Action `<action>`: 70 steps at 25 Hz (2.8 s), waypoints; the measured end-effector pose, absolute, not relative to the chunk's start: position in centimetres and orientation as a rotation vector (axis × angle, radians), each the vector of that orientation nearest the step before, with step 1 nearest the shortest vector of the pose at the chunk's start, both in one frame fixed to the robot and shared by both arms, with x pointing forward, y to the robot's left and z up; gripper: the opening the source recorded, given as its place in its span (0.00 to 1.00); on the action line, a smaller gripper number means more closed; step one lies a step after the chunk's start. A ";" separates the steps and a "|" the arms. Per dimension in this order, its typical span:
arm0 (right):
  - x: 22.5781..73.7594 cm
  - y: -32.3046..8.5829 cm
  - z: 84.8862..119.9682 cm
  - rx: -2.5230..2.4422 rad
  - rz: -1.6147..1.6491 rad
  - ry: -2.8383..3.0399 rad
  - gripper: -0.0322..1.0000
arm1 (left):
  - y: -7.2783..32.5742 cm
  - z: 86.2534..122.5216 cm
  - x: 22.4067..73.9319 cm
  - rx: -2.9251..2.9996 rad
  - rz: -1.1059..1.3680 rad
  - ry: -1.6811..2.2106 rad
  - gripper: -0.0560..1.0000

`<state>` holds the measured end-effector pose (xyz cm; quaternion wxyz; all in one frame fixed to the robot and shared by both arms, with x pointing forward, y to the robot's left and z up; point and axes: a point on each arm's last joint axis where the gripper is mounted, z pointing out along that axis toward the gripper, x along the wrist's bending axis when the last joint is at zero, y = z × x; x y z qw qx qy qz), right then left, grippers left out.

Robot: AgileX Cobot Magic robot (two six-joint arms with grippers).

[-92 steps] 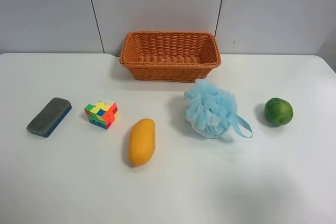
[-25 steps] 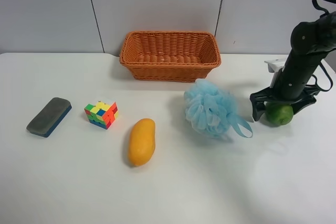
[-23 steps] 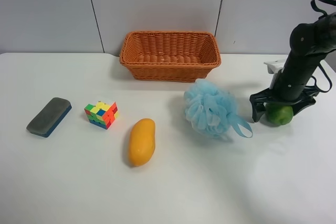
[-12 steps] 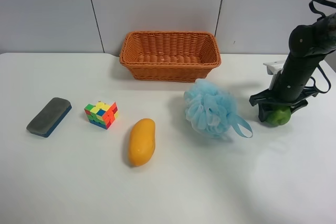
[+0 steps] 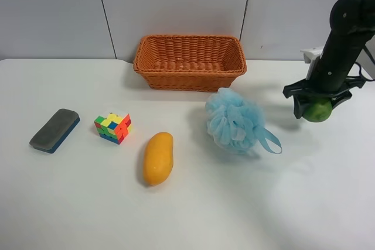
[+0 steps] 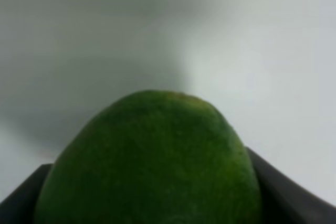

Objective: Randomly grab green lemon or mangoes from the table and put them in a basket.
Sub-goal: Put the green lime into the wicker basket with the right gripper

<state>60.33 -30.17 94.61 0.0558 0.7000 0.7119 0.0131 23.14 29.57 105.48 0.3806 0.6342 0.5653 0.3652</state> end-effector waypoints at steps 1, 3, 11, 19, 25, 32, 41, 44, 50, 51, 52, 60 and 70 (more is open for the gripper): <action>60.5 -30.2 95.5 2.123 0.045 2.155 0.65 | 29.6 105.5 23.1 1.619 0.932 1.443 0.99; 60.7 -30.1 97.2 2.129 0.068 2.141 0.65 | 29.6 105.5 23.1 1.619 0.932 1.443 0.99; 62.0 -29.0 104.5 2.106 0.310 2.118 0.65 | 29.6 105.5 23.1 1.619 0.932 1.443 0.99; 63.4 -23.4 109.4 1.833 0.524 2.149 0.65 | 29.6 105.5 23.1 1.619 0.932 1.443 0.99; 64.3 -19.5 109.7 1.681 0.599 2.187 0.65 | 29.6 105.5 23.1 1.619 0.932 1.443 0.99; 68.3 -16.1 106.4 1.603 0.671 2.193 0.65 | 29.6 105.5 23.1 1.619 0.932 1.443 0.99; 71.6 -12.6 100.1 1.520 0.762 2.179 0.65 | 29.6 105.5 23.1 1.619 0.932 1.443 0.99; 72.2 -12.0 98.1 1.514 0.762 2.187 0.65 | 29.6 105.5 23.1 1.619 0.932 1.443 0.99; 72.7 -11.8 95.6 1.526 0.735 2.206 0.65 | 29.6 105.5 23.1 1.619 0.932 1.443 0.99; 72.7 -11.8 95.5 1.525 0.737 2.204 0.65 | 29.6 105.5 23.1 1.619 0.932 1.443 0.99; 72.8 -11.8 95.4 1.524 0.741 2.201 0.65 | 29.6 105.5 23.1 1.619 0.932 1.443 0.99; 72.9 -11.7 95.0 1.525 0.744 2.198 0.65 | 29.6 105.5 23.1 1.619 0.932 1.443 0.99; 73.0 -11.7 95.1 1.518 0.760 2.187 0.98 | 29.6 105.5 23.1 1.619 0.932 1.443 0.99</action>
